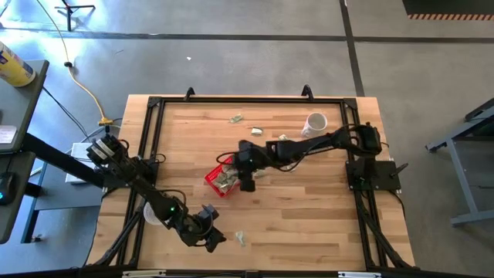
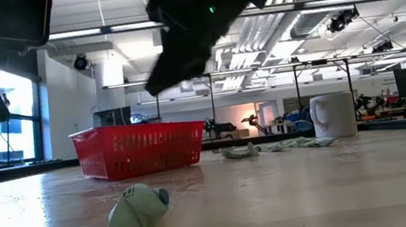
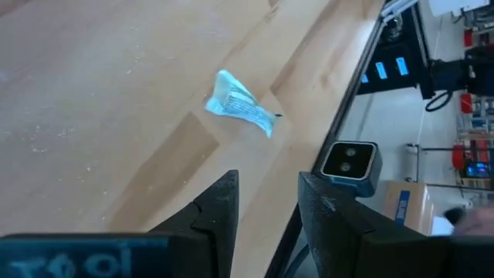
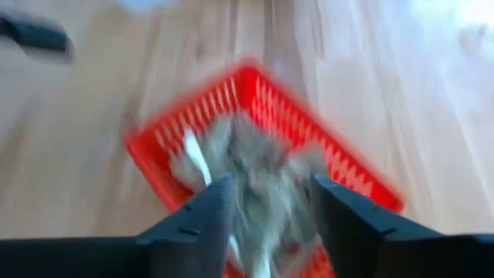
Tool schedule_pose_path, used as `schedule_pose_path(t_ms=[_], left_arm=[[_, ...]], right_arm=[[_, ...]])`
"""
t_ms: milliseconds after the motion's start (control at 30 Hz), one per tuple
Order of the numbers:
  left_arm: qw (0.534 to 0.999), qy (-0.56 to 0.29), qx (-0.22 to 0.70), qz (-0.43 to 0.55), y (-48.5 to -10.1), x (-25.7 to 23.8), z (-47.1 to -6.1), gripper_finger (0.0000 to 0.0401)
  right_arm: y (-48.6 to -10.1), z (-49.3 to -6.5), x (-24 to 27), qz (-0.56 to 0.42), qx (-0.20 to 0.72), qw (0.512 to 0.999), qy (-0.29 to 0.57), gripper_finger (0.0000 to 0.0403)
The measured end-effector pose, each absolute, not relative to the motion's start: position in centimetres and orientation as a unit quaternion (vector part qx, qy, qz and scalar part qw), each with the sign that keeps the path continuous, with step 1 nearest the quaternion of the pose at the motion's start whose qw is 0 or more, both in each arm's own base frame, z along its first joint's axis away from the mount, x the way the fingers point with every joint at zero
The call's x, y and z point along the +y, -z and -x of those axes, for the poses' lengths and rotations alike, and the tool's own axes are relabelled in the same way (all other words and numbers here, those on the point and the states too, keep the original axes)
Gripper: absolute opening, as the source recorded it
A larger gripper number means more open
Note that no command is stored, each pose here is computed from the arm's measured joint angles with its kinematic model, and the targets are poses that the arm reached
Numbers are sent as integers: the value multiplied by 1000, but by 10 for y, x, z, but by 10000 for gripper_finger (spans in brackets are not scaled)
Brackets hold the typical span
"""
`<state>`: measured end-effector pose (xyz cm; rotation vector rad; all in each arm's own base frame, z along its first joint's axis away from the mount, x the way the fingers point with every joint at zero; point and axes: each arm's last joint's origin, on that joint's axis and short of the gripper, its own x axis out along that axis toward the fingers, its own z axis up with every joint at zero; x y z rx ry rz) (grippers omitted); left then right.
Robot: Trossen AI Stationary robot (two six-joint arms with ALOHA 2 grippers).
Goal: Pick and place Stevia / Truvia into bins
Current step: Put the green stevia packet into the red basket
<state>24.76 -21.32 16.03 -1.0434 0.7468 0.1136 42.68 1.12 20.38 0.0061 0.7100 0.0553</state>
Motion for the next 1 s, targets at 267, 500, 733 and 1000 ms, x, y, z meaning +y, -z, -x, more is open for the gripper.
schedule_pose_path(t_ms=[267,500,733,1000], left_arm=[[807,-88,357,462,-155,-201,-251,168],[914,30,341,220,-170,-203,-265,168],[930,87,352,65,-180,-193,-293,196],[899,214,382,-10,-169,-187,-316,281]], right_arm=[[-217,-416,23,-24,450,891,-50,253],[-193,-364,64,77,612,777,-126,269],[-179,-308,101,78,652,746,-113,298],[-185,-255,125,25,633,773,-27,332]])
